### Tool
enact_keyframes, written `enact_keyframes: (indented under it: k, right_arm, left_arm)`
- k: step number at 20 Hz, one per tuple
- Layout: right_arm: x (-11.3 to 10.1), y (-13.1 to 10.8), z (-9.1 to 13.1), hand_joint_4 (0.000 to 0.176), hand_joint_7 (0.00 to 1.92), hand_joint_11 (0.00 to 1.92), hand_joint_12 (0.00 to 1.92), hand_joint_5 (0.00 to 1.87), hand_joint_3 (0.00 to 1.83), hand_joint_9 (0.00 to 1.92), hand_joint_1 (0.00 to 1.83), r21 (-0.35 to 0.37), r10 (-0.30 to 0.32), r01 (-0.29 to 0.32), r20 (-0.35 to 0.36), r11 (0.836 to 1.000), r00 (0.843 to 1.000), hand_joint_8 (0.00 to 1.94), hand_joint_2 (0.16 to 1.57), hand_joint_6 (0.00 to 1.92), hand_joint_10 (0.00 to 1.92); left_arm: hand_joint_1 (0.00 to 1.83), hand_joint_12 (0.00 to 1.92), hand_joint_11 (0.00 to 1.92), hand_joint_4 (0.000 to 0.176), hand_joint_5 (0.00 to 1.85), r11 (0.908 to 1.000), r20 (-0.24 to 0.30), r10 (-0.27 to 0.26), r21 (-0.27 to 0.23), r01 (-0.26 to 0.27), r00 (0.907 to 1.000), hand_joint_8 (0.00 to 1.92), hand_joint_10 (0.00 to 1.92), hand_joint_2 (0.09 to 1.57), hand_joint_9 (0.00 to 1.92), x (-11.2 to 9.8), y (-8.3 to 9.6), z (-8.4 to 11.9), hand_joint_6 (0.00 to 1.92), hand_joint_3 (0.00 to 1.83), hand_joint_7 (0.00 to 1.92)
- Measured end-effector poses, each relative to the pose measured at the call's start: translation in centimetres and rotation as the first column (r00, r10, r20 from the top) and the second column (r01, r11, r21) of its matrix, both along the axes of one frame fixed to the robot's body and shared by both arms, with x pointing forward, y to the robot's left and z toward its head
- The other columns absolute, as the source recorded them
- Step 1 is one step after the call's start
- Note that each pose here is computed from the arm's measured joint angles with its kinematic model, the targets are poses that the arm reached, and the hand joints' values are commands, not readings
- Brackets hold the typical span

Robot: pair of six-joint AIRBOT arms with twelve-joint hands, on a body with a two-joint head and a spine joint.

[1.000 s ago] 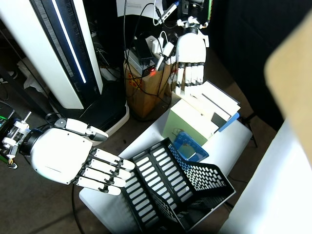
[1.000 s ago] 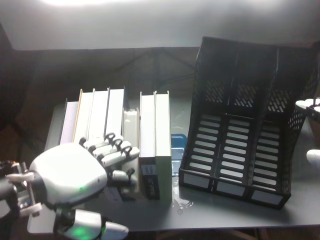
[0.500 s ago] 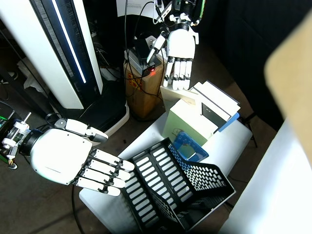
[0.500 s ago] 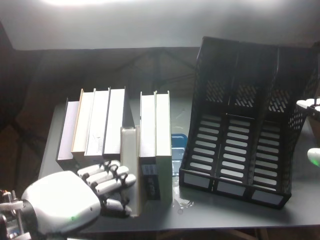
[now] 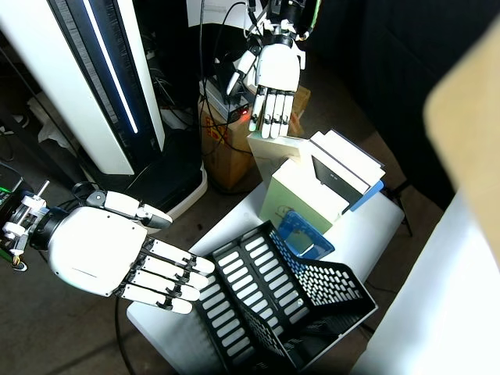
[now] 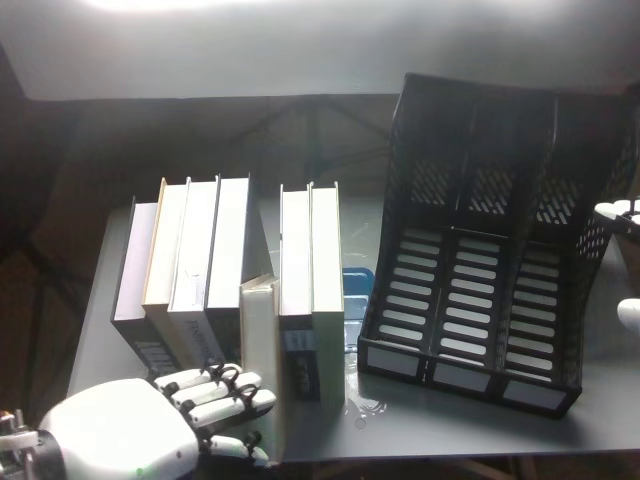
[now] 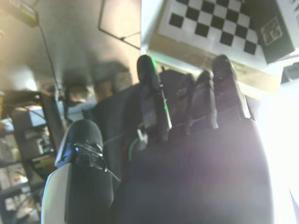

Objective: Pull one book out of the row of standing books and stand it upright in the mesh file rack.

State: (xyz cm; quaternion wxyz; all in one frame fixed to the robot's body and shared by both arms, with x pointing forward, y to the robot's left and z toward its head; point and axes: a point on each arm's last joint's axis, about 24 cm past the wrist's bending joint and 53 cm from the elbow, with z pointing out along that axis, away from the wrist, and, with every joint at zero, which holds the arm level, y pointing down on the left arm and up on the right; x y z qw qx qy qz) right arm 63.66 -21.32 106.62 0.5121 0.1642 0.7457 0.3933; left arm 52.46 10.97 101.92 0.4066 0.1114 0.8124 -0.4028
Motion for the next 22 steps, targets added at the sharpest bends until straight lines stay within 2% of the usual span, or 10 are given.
enact_keyframes:
  k: [4, 5, 7, 9, 11, 14, 16, 17, 20, 22]
  right_arm:
    - [-0.8, 1.5, 0.3, 0.000, 0.00, 0.00, 0.00, 0.00, 0.00, 0.00, 0.37, -0.013, 0.065, -0.065, 0.012, 0.998, 0.998, 0.00, 1.37, 0.00, 0.00]
    - [-1.2, 2.2, 0.8, 0.000, 0.00, 0.00, 0.00, 0.00, 0.00, 0.00, 0.35, -0.018, 0.093, -0.092, 0.022, 0.996, 0.995, 0.00, 1.35, 0.00, 0.00]
    - [-1.4, 3.0, 2.0, 0.000, 0.00, 0.00, 0.00, 0.00, 0.00, 0.00, 0.41, -0.022, 0.127, -0.126, 0.053, 0.992, 0.990, 0.00, 1.33, 0.00, 0.00]
    - [-1.5, 3.9, 3.1, 0.000, 0.00, 0.00, 0.00, 0.00, 0.00, 0.00, 0.60, -0.024, 0.164, -0.163, 0.084, 0.986, 0.983, 0.00, 1.29, 0.00, 0.00]
    - [-1.7, 5.5, 3.9, 0.000, 0.00, 0.00, 0.00, 0.00, 0.00, 0.00, 0.71, -0.037, 0.222, -0.219, 0.105, 0.975, 0.969, 0.00, 1.24, 0.00, 0.00]
    - [-2.0, 8.5, 5.1, 0.000, 0.00, 0.00, 0.00, 0.00, 0.00, 0.00, 0.74, -0.086, 0.322, -0.313, 0.130, 0.946, 0.938, 0.00, 1.19, 0.00, 0.00]
    - [-1.7, 10.6, 5.3, 0.000, 0.00, 0.00, 0.00, 0.00, 0.00, 0.00, 0.77, -0.094, 0.381, -0.370, 0.137, 0.924, 0.915, 0.00, 1.14, 0.00, 0.00]
    - [-1.6, 12.0, 5.0, 0.000, 0.00, 0.00, 0.00, 0.00, 0.00, 0.00, 0.77, -0.110, 0.416, -0.404, 0.127, 0.908, 0.900, 0.00, 1.13, 0.00, 0.00]
    - [-1.7, 15.2, 4.8, 0.000, 0.00, 0.00, 0.00, 0.00, 0.00, 0.00, 0.82, -0.155, 0.497, -0.478, 0.123, 0.865, 0.859, 0.00, 1.06, 0.00, 0.00]
    - [-1.7, 17.7, 4.9, 0.000, 0.00, 0.00, 0.00, 0.00, 0.00, 0.00, 0.91, -0.175, 0.551, -0.528, 0.124, 0.831, 0.825, 0.00, 1.00, 0.00, 0.00]
  left_arm:
    - [0.04, 0.00, 0.00, 0.000, 0.25, 0.9977, 0.085, 0.048, -0.052, -0.044, 0.9952, 0.00, 0.00, 1.34, 0.00, 1.5, 1.4, 3.6, 0.00, 0.01, 0.00]
    - [0.05, 0.00, 0.00, 0.029, 0.13, 0.9950, 0.121, 0.071, -0.078, -0.061, 0.9902, 0.00, 0.00, 1.34, 0.00, 2.0, 1.9, 4.9, 0.00, 0.01, 0.00]
    - [0.02, 0.00, 0.00, 0.027, 0.08, 0.9894, 0.167, 0.108, -0.114, -0.090, 0.9800, 0.00, 0.00, 1.36, 0.00, 2.7, 2.6, 6.4, 0.00, 0.01, 0.00]
    - [0.23, 0.00, 0.00, 0.036, 0.01, 0.9813, 0.202, 0.164, -0.133, -0.139, 0.9656, 0.00, 0.00, 1.32, 0.00, 3.6, 3.8, 7.4, 0.00, 0.00, 0.00]
    - [0.26, 0.00, 0.00, 0.061, 0.00, 0.9630, 0.227, 0.247, -0.166, -0.212, 0.9419, 0.00, 0.00, 1.30, 0.00, 5.0, 5.5, 8.4, 0.00, 0.00, 0.00]
    - [0.22, 0.00, 0.00, 0.099, 0.00, 0.9235, 0.243, 0.370, -0.201, -0.327, 0.8965, 0.00, 0.00, 1.27, 0.00, 7.4, 8.7, 9.3, 0.00, 0.00, 0.00]
    - [0.32, 0.00, 0.00, 0.121, 0.00, 0.9007, 0.247, 0.425, -0.213, -0.379, 0.8711, 0.00, 0.00, 1.24, 0.00, 8.5, 10.3, 9.6, 0.00, 0.00, 0.00]
    - [0.34, 0.00, 0.00, 0.121, 0.00, 0.8903, 0.249, 0.448, -0.214, -0.402, 0.8590, 0.00, 0.00, 1.25, 0.00, 8.9, 11.2, 9.6, 0.00, 0.00, 0.00]
    - [0.44, 0.00, 0.00, 0.110, 0.00, 0.8698, 0.242, 0.489, -0.211, -0.446, 0.8384, 0.00, 0.00, 1.22, 0.00, 9.6, 12.6, 9.4, 0.00, 0.00, 0.00]
    - [0.53, 0.00, 0.00, 0.092, 0.00, 0.8493, 0.240, 0.524, -0.218, -0.481, 0.8169, 0.00, 0.00, 1.20, 0.00, 10.4, 13.8, 9.4, 0.00, 0.00, 0.00]
